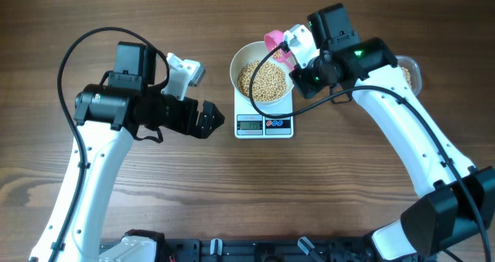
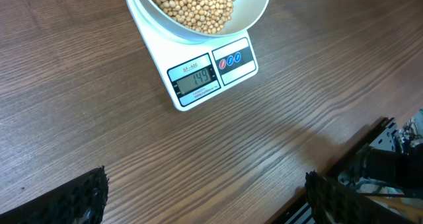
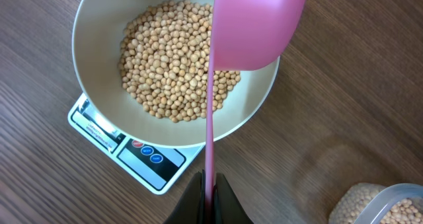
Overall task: Scoop item into bowl and weigh 150g on scale
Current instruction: 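Tip the scoop to pour soybeans into the white bowl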
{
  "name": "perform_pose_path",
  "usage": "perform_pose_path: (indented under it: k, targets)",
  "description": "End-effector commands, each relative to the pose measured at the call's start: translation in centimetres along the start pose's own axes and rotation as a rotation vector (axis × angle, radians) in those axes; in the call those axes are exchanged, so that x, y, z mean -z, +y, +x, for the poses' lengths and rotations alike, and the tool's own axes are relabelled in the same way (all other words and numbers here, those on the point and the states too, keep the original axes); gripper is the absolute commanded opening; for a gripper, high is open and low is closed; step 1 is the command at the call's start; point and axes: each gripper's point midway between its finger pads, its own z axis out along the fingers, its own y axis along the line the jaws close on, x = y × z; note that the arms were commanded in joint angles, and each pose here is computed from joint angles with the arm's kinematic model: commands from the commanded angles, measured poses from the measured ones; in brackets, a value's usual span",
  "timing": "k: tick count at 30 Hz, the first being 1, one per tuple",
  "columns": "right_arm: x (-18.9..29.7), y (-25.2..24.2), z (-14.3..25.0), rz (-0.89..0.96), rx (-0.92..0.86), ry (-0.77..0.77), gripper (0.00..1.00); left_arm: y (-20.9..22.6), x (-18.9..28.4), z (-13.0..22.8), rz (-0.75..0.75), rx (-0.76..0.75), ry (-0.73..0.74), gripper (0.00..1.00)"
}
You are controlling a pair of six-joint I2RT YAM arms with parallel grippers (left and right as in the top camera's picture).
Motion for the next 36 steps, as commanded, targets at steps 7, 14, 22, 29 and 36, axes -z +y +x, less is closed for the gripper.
perform_pose_path:
  k: [7, 14, 22, 29, 36]
  targets:
    - [-0.1, -0.7, 0.0, 0.046, 0.025, 0.013, 0.04, -0.7, 0.5, -0.2, 0.018, -0.034, -0.019, 1.00]
    - [-0.1, 1.1, -0.5, -0.057, 0.024, -0.017, 0.04, -0.7, 0.5, -0.2, 0.018, -0.034, -0.019, 1.00]
    - [-0.1, 1.2, -0.6, -0.063, 0.018, -0.019, 0.04, -0.7, 0.5, -0.2, 0.018, -0.034, -0.019, 1.00]
    - [-0.1, 1.2, -0.7, -0.062, -0.009, -0.022, 0.04, -0.7, 0.5, -0.2, 0.018, -0.034, -0.019, 1.00]
    - [-0.1, 1.1, -0.8, -0.061, -0.046, -0.028, 0.04, -0.7, 0.5, -0.2, 0.018, -0.034, -0.019, 1.00]
